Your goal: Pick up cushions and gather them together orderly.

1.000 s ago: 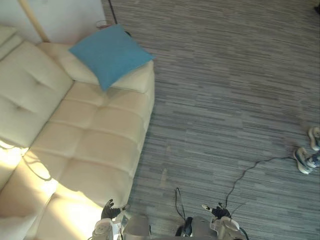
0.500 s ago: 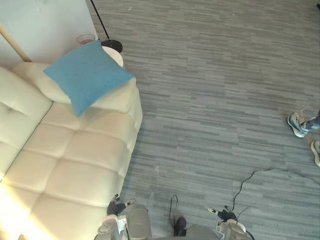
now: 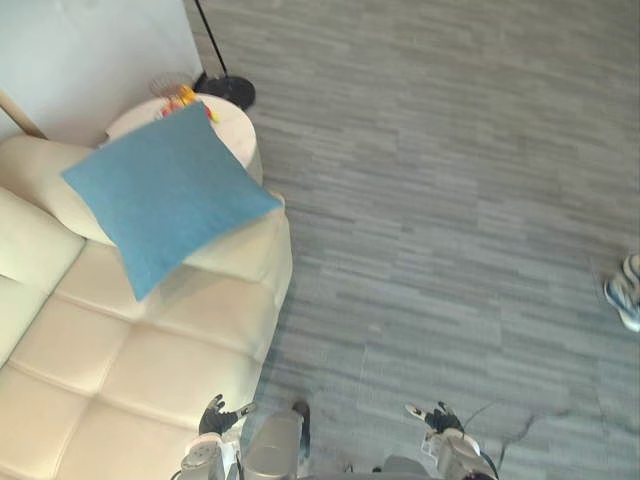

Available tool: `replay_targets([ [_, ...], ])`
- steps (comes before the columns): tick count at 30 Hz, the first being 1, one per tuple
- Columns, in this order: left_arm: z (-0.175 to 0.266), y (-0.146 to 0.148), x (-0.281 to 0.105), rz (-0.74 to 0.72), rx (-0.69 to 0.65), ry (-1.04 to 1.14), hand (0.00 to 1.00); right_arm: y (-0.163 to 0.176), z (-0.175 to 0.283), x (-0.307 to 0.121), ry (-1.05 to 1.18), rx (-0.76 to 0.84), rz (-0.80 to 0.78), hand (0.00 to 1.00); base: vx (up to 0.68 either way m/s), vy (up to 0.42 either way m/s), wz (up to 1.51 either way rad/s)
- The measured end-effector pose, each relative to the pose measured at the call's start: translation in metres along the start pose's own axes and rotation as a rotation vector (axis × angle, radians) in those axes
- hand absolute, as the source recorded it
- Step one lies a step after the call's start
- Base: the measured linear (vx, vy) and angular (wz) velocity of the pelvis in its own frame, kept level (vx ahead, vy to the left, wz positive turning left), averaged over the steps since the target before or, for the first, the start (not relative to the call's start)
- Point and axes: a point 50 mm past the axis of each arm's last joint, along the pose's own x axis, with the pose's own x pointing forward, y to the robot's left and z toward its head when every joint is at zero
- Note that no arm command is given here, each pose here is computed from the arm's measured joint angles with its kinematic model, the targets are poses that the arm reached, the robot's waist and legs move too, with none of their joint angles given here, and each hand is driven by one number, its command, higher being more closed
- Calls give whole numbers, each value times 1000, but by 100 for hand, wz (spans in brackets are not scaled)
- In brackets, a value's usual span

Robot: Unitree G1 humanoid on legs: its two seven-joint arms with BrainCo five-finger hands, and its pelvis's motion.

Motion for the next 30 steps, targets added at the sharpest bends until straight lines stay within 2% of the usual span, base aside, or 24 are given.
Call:
replay_targets([
  [7,0,-13,-1,-26,-24,-1,0,-3,-4,-1,5,29,-11,0,421,-294,79],
  [9,-11,-26,-6,-47,-58,34,0,-10,2,0,-17,65,-35,0,413,-310,61],
  [13,-8,-30,-5,-34,-125,22,0,-7,4,-2,-35,98,-27,0,361,-251,105],
  [22,6,-30,-1,-77,-8,-24,0,-12,3,-2,-46,126,-41,0,261,-18,92],
  [30,-5,-24,-1,-72,21,20,0,-2,6,-2,-51,136,-6,0,113,59,52],
])
